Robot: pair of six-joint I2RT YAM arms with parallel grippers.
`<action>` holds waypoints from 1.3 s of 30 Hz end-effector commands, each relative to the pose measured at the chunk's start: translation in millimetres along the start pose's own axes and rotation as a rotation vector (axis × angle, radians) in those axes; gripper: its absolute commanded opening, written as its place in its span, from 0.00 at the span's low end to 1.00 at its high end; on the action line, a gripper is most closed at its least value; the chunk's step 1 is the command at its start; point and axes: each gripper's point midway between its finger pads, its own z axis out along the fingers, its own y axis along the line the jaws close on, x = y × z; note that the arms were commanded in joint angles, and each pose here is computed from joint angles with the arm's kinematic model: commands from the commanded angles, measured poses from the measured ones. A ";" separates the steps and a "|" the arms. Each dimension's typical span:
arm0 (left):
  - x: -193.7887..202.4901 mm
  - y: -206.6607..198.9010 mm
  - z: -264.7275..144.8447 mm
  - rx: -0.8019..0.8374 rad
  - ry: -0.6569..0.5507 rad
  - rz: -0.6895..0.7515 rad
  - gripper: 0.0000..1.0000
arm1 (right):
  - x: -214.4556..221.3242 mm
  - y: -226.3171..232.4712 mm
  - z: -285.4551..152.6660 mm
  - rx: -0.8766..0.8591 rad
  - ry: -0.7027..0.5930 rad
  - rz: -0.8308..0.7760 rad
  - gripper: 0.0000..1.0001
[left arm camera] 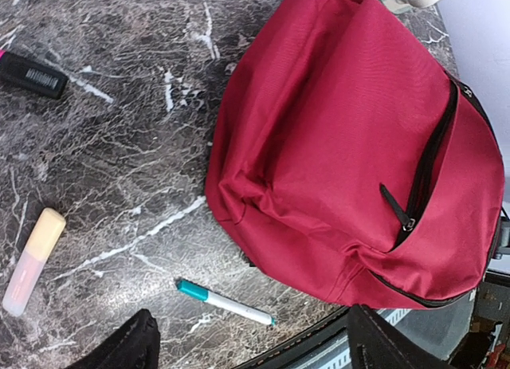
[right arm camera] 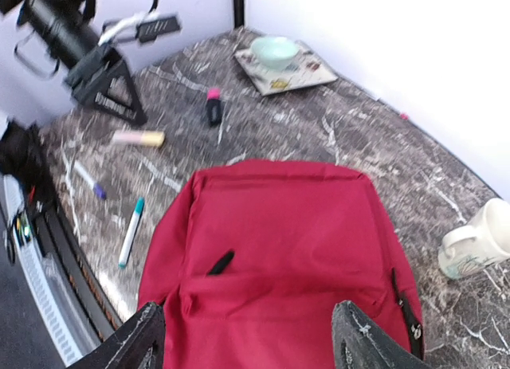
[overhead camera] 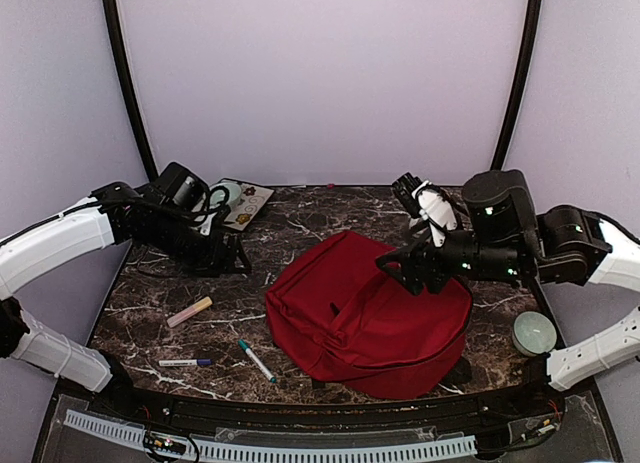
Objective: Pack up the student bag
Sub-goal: Grab the lower front pocket of the student bag.
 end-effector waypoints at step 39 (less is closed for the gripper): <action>12.1 -38.5 36.2 -0.157 0.088 -0.228 0.70 | 24.0 -12.9 144.8 -0.180 0.372 0.203 0.67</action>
